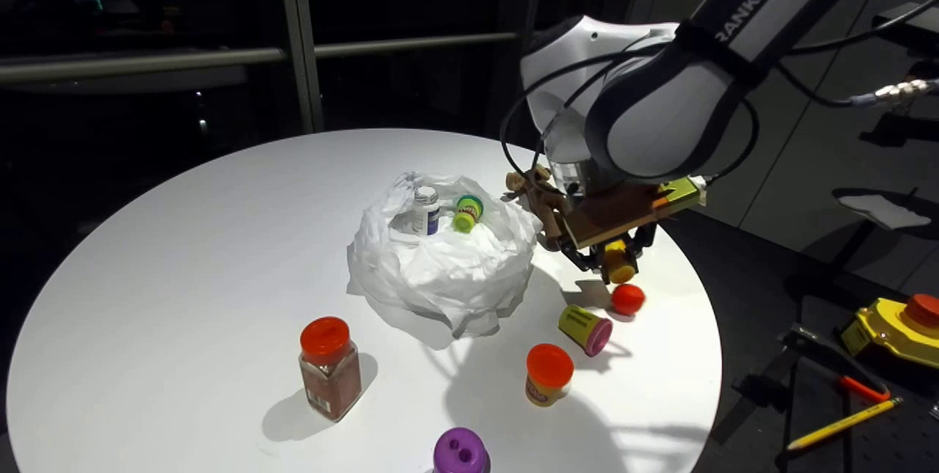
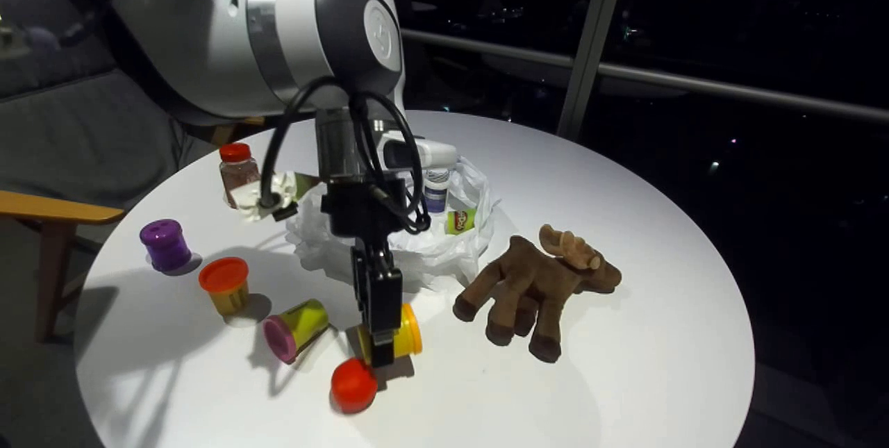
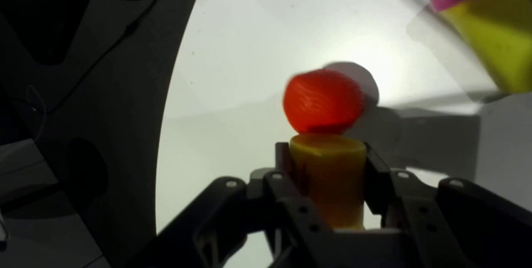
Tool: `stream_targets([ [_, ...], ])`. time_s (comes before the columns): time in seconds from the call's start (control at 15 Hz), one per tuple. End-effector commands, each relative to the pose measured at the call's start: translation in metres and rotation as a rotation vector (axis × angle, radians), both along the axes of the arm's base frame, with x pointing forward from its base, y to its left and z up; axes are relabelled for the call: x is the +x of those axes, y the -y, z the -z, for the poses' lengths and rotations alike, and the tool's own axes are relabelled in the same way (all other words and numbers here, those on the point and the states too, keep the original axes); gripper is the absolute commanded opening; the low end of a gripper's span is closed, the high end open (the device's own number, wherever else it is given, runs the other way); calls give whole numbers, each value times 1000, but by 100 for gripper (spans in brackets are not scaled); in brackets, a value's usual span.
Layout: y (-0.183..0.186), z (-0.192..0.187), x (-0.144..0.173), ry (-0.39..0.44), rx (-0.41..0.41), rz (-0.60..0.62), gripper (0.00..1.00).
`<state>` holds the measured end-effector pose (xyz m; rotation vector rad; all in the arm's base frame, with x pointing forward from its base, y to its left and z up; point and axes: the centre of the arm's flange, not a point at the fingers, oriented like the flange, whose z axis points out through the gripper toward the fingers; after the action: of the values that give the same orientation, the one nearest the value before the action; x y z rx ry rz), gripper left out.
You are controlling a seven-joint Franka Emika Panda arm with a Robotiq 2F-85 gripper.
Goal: Remove all the contents from the white plastic bag and put them on the table one at a time
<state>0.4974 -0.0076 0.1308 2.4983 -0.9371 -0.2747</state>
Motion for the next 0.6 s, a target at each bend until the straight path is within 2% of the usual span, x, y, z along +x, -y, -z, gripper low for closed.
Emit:
stream_targets([
  [0.0, 23, 33, 8, -47, -76, 21, 17],
  [0.13, 35, 45, 10, -30, -105, 48, 17],
  [0.33, 41, 39, 19, 32, -93, 92, 17],
  [0.4, 42, 36, 23, 66, -82, 102, 55],
  [0.47, 43, 33, 26, 87, -73, 108, 68],
  [0.53, 43, 31, 29, 111, -64, 112, 74],
])
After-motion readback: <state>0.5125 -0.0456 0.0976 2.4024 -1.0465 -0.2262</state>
